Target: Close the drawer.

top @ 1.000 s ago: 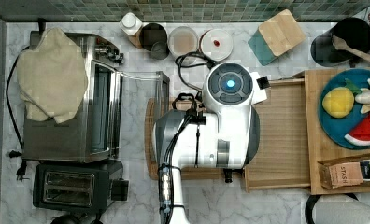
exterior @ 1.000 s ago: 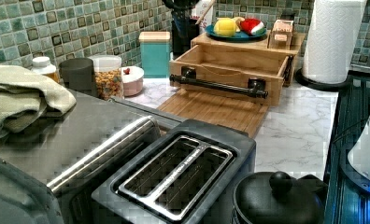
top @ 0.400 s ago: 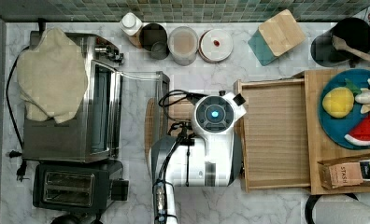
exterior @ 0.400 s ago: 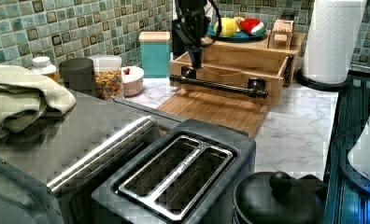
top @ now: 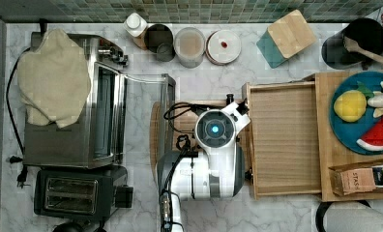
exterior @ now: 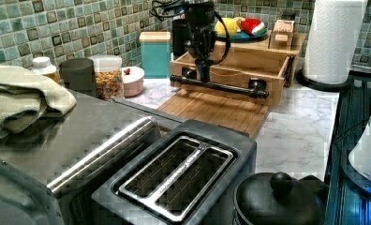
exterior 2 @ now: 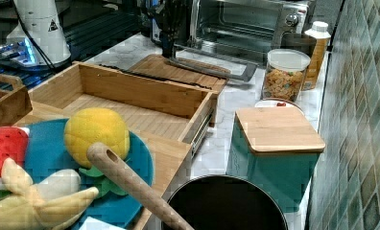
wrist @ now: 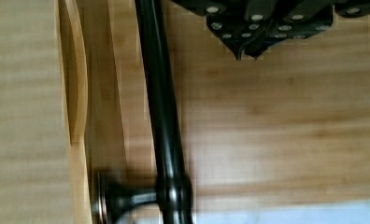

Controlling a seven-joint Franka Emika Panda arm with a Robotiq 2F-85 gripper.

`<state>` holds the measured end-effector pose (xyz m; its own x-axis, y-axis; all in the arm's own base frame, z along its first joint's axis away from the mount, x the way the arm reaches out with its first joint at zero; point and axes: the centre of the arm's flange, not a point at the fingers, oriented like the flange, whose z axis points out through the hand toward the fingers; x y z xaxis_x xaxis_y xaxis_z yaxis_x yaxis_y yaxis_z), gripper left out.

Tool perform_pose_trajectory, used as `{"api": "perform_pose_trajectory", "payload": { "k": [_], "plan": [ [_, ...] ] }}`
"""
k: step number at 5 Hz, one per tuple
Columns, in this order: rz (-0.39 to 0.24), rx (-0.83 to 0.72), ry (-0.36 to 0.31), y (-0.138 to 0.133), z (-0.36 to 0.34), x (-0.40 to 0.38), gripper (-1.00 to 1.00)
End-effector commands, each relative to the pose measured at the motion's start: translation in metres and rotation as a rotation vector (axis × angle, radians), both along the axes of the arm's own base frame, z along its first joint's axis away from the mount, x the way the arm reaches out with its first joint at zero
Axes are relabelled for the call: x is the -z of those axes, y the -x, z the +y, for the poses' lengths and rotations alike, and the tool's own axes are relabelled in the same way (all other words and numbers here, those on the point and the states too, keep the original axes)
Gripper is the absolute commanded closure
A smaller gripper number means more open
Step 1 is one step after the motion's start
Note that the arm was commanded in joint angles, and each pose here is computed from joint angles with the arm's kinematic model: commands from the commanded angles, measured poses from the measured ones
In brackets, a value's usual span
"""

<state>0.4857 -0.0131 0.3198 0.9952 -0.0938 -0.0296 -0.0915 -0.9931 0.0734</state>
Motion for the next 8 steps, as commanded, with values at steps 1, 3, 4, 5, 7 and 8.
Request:
{"api": "perform_pose_trajectory", "payload": {
  "k": [1, 3, 4, 5, 7, 8],
  "plan": [
    [0.011, -0.109, 0.019, 0.01, -0.022, 0.042, 1.0],
    [0.03, -0.083, 0.041, 0.015, -0.023, 0.062, 1.0],
    [0.04, -0.091, 0.066, 0.011, -0.034, 0.063, 1.0],
    [-0.011, -0.076, 0.112, 0.013, -0.054, 0.051, 1.0],
    [-0.105, -0.056, 0.101, 0.01, -0.113, 0.042, 1.0],
    [-0.125, -0.034, 0.09, 0.007, -0.161, 0.042, 1.0]
  ]
}}
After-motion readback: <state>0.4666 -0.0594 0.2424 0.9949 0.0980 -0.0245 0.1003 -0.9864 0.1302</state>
